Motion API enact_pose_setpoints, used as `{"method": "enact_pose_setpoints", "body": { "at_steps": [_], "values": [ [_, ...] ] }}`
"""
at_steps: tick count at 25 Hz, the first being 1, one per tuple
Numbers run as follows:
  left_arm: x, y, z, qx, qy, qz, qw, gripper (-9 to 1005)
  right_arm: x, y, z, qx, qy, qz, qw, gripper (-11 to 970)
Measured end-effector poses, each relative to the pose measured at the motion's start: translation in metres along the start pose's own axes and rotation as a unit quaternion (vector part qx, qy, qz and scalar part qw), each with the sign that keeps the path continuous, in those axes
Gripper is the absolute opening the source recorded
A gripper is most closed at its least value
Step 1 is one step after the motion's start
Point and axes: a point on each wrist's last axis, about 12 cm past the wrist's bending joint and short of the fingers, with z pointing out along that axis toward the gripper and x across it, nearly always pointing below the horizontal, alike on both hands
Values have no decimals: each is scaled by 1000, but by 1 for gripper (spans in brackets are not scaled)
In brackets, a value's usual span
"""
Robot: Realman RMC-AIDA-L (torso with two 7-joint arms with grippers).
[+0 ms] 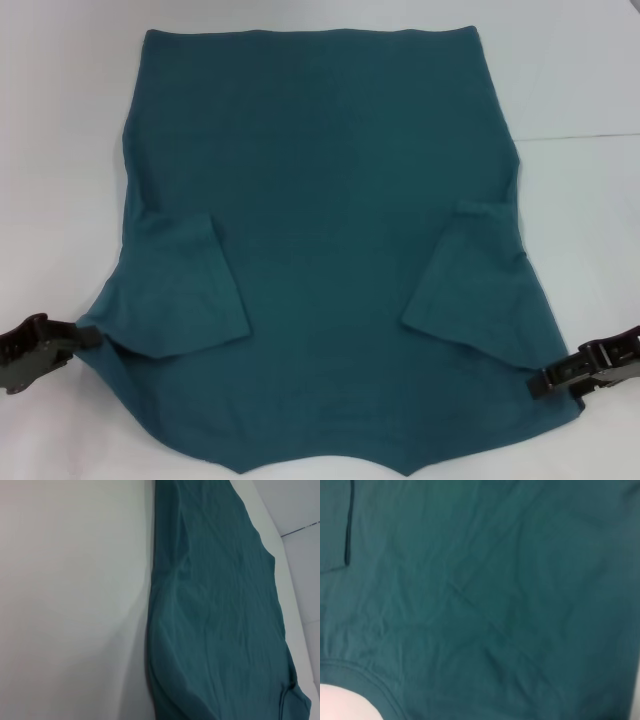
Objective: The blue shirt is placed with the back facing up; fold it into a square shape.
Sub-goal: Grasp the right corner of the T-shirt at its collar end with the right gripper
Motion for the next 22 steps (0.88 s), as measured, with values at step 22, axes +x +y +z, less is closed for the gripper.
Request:
{"method": "enact_pose_setpoints", "body": {
  "at_steps": [22],
  "values": [
    [0, 1, 1, -1, -2, -2, 1000, 28, -11, 18, 12, -20, -4, -20, 1000, 769]
  ]
}}
